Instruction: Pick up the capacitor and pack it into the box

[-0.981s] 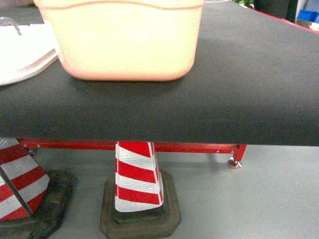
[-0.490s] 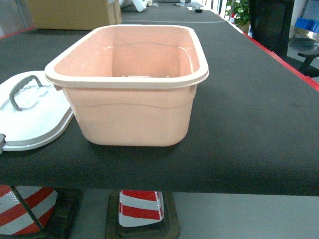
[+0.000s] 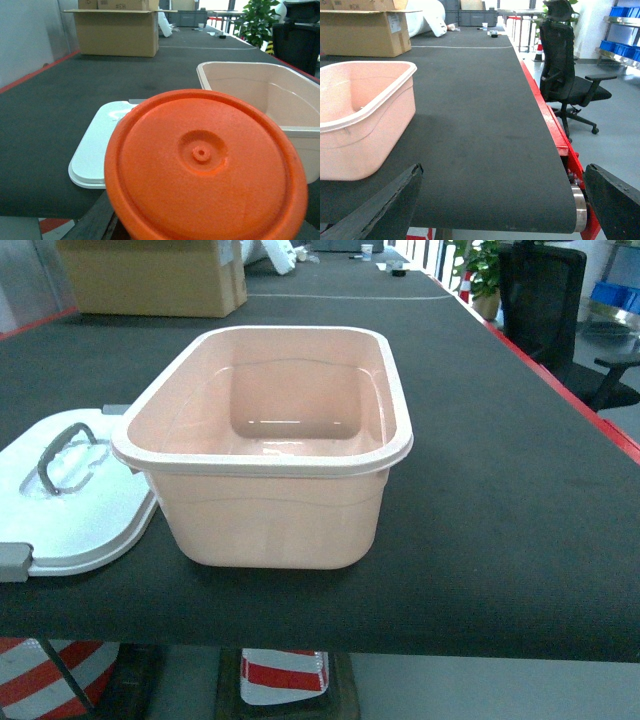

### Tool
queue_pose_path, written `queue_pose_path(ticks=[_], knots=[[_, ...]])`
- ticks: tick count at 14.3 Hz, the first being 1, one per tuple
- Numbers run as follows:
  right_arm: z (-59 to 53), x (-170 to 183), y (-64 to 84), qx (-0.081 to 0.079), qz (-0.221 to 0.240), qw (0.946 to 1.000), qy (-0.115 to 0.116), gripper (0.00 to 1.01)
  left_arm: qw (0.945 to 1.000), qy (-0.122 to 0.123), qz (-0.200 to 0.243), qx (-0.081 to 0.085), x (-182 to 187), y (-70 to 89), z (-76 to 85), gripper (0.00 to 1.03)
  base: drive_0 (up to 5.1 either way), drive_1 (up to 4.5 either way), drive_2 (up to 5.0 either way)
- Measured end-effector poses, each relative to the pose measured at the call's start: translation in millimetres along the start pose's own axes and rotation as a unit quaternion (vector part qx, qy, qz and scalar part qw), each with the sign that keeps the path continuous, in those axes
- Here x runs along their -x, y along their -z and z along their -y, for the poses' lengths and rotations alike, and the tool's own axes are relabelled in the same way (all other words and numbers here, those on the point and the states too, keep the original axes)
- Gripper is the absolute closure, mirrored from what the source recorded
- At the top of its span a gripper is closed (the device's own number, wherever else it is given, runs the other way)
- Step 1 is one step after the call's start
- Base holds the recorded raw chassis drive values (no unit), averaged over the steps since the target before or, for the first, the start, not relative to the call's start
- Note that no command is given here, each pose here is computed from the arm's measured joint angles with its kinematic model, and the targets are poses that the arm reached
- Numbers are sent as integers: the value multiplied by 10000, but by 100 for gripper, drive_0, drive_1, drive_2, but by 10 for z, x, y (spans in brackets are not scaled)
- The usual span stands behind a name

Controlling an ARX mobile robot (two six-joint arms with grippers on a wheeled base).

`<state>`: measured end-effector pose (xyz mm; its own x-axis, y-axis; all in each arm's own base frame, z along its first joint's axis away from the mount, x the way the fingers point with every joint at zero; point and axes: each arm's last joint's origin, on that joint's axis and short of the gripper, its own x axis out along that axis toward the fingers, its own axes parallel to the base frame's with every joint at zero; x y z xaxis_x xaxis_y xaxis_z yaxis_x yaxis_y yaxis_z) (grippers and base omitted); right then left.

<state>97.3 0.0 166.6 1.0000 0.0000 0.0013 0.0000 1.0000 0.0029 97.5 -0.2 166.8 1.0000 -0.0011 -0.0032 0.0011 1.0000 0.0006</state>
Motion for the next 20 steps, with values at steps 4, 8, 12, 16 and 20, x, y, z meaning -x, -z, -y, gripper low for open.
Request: queue_pose_path(ticks=[4, 8, 12, 16, 20], knots=[[0, 0, 0, 0, 2, 10000, 0, 3, 10000, 0, -2, 0, 0, 0, 0, 59, 0, 0, 0], [0, 0, 0, 0, 2, 10000, 0, 3, 10000, 0, -2, 0, 0, 0, 0, 59, 0, 0, 0], [0, 0, 0, 4, -2, 10000, 6, 3, 9956, -927, 94, 28, -79, -67, 76, 59, 0, 0, 0], [0, 0, 0, 0, 0, 10000, 0, 3, 9945, -820, 646, 44, -743, -493, 326, 59, 0, 0, 0], [0, 0, 0, 2, 2, 10000, 0, 3, 9993, 303, 76, -225, -2188, -510, 1004, 59, 0, 0, 0]])
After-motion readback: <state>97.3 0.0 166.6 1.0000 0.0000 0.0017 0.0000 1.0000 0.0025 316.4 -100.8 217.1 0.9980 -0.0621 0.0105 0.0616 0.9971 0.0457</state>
